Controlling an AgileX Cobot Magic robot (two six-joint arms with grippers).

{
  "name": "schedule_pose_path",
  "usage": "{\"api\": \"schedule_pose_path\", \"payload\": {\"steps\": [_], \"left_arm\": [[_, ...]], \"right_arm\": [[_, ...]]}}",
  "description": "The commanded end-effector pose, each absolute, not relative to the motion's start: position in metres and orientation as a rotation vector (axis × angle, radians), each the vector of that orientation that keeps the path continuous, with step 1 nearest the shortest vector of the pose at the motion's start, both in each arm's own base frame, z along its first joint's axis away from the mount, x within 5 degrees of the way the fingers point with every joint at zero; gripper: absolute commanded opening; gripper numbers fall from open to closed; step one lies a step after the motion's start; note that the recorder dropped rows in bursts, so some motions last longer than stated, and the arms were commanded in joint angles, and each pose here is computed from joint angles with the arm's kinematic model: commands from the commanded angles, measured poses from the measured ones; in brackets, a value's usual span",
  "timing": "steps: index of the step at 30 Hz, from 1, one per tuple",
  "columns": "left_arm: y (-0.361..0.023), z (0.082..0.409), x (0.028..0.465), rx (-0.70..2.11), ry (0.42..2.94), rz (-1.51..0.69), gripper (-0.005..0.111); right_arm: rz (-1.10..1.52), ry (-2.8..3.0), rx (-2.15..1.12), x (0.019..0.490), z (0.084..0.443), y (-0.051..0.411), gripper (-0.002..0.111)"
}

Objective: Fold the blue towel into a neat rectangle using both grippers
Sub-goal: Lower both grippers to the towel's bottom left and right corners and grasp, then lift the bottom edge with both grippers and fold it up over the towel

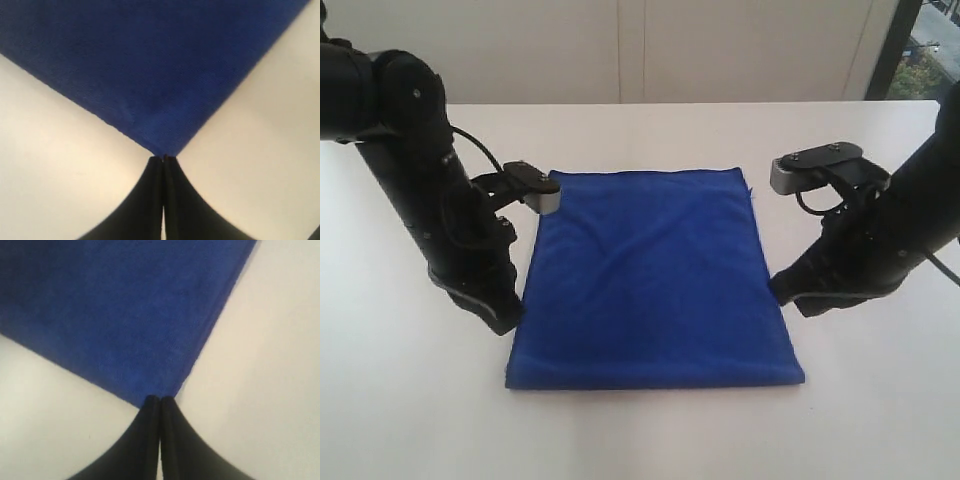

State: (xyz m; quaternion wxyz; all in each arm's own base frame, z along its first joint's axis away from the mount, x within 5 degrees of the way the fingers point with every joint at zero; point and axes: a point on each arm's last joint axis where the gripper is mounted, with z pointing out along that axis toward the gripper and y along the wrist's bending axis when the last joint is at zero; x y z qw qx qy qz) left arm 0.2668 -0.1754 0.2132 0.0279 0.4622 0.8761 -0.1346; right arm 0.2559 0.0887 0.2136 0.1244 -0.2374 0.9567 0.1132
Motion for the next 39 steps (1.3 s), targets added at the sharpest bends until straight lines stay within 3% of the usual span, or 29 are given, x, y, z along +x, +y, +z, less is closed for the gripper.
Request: {"api": "schedule_pose_path", "payload": {"steps": [1,6,10,13,17,21,39], "left_arm": [[-0.173,0.222,0.246,1.727,2.480,-0.506,0.000],[-0.169,0.202,0.241,1.731,2.398,-0.471,0.000],[-0.169,0.188,0.238,1.808,2.261,-0.459,0.004],[-0.174,0.189,0.236,1.892,2.112,-0.518,0.025],[-0.178,0.181,0.239,1.940,2.035,-0.529,0.046],[-0.179,0.161,0.243,1.979,2.069,-0.555,0.049],[-0.179,0.139,0.246,2.045,2.089,-0.552,0.048]], "right_arm": [[0.360,2.760,-0.947,0.246,0.217,0.090,0.000],[0.361,2.546,-1.416,0.238,0.209,0.093,0.001],[0.298,2.342,-1.682,0.232,0.199,0.099,0.020],[0.224,2.224,-1.784,0.232,0.192,0.097,0.031],[0.195,2.182,-1.854,0.227,0.176,0.094,0.032],[0.186,2.205,-1.849,0.230,0.162,0.094,0.032],[0.233,2.250,-1.857,0.237,0.137,0.097,0.031]]}}
